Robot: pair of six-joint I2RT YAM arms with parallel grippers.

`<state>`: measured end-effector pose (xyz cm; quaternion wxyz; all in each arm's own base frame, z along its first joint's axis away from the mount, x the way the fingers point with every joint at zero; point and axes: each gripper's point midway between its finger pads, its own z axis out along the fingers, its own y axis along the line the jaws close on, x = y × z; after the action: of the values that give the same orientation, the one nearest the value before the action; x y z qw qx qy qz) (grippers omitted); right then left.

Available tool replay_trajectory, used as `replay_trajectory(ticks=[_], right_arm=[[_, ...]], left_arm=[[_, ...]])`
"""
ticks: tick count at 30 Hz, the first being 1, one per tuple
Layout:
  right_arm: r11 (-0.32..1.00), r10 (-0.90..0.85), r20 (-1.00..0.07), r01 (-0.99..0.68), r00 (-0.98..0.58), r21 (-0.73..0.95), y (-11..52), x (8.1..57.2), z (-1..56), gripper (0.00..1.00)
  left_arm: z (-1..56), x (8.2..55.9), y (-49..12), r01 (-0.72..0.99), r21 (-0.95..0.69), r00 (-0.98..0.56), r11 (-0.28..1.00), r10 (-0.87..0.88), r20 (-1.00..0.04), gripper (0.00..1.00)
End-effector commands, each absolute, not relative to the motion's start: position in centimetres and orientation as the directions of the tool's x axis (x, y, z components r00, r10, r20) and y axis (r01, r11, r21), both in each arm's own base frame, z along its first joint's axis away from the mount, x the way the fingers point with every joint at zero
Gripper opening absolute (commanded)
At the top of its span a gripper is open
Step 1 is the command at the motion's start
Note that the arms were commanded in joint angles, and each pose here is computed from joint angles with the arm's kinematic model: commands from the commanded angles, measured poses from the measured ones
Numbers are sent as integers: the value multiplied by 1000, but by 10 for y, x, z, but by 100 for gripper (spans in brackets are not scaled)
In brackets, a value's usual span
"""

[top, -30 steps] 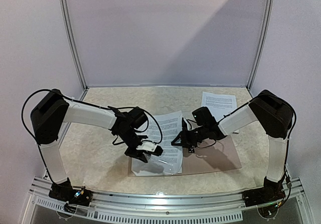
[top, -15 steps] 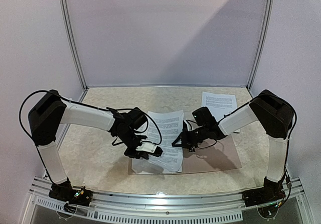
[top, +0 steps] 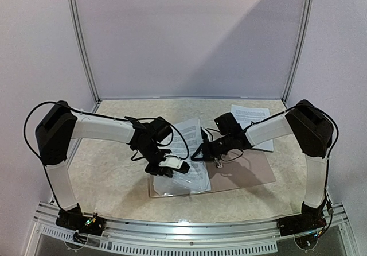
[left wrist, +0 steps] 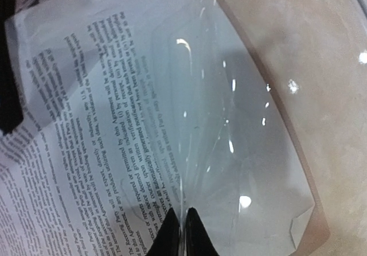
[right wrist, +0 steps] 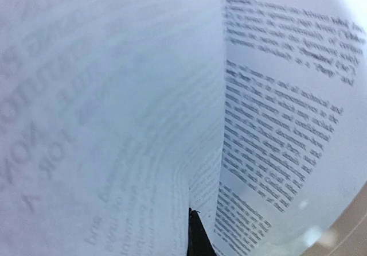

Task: Put the files into the folder
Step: Insert the folder to form pockets on the folder.

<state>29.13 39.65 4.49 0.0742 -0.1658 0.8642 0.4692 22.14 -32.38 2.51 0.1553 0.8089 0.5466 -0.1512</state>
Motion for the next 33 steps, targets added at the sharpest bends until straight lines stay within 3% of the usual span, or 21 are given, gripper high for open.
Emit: replay_trajectory(ticks=[1, 7, 14, 20, 27, 33], right_arm=[[483, -313, -255, -385, -915, 786, 401, 279, 29, 0], [528, -324, -235, -381, -916, 759, 394, 280, 19, 0], [603, -276, -268, -383, -923, 699, 383, 297, 20, 17], [616, -245, -274, -367, -930, 697, 383, 302, 24, 14], [610, -242, -263, -358, -934, 708, 384, 301, 24, 10], [614, -242, -260, -355, -935, 705, 383, 300, 24, 11]], left_arm=[[16, 216, -325, 920, 31, 371, -391, 843, -388, 10], [14, 218, -323, 912, 20, 388, -409, 847, -364, 14], [19, 221, -327, 912, 26, 390, -410, 844, -367, 15], [21, 219, -332, 911, 4, 383, -413, 841, -383, 32], [15, 216, -330, 902, -49, 386, -428, 853, -352, 33], [15, 232, -328, 924, -30, 349, -381, 874, -337, 47]])
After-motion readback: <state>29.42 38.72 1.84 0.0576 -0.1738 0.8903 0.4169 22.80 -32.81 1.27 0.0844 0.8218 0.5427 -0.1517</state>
